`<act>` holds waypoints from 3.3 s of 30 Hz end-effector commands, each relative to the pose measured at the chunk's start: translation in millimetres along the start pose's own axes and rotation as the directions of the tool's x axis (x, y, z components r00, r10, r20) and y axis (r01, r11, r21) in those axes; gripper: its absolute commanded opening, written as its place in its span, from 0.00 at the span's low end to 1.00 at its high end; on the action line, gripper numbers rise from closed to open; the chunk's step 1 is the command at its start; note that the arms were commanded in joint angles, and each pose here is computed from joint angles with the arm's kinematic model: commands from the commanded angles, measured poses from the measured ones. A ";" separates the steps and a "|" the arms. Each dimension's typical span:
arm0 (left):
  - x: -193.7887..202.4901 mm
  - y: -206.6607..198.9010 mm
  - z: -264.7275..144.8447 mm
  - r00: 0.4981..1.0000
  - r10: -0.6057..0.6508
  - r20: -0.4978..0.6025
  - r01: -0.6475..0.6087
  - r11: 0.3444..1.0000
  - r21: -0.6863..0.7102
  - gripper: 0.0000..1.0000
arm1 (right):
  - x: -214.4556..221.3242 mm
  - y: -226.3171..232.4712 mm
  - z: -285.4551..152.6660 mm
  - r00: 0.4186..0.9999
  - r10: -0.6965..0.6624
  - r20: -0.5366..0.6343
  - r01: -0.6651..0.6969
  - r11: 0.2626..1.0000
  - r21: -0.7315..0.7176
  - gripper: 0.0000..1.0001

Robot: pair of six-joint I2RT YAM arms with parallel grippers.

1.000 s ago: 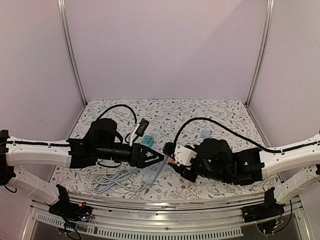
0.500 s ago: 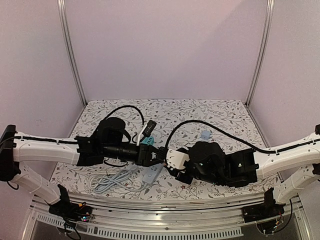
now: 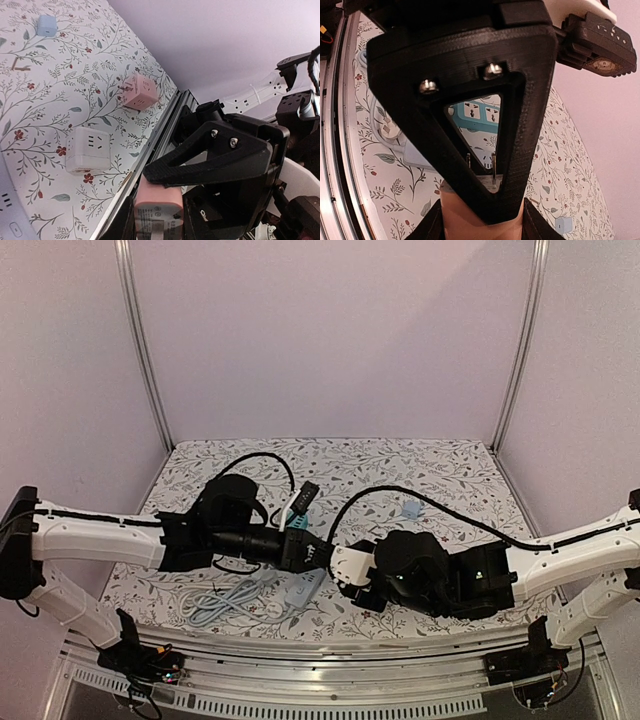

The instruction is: Insert the plug

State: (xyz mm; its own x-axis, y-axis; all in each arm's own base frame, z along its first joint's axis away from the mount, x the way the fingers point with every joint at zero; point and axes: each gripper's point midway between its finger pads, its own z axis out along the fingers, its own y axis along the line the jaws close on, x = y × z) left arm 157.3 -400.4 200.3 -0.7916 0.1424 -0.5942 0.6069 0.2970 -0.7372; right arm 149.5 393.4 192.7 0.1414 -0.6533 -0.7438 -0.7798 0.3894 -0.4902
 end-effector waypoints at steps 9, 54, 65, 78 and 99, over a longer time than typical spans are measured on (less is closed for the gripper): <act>9.8 -34.5 11.8 1.000 0.025 0.003 -0.025 0.997 0.070 0.00 | -25.0 8.8 -14.6 0.992 0.075 0.106 -0.068 0.996 -0.064 0.37; 20.9 -90.1 -50.8 0.935 0.142 0.326 -0.274 0.872 0.407 0.00 | -75.9 6.2 -87.3 0.456 0.881 0.129 -0.639 0.425 -0.642 0.82; 14.0 -89.0 -47.3 0.927 0.113 0.359 -0.267 0.871 0.414 0.00 | -69.9 7.3 -79.3 0.446 0.885 0.133 -0.655 0.424 -0.625 0.71; 14.0 -86.6 -47.4 0.926 0.102 0.365 -0.259 0.873 0.413 0.00 | -66.9 8.1 -69.7 0.444 0.885 0.140 -0.672 0.432 -0.601 0.43; 23.9 -55.0 -34.1 0.932 0.124 0.339 -0.232 0.925 0.299 0.28 | -56.1 9.2 -49.6 0.466 0.879 0.103 -0.733 0.449 -0.511 0.00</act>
State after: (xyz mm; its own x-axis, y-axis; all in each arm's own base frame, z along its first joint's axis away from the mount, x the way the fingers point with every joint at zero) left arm 98.6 -377.9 262.8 -0.6074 -0.1926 -0.7707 0.7939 -0.1158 -0.5969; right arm 92.9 396.1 263.4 -0.5888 0.1474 -0.7947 -0.7613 0.2290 0.6065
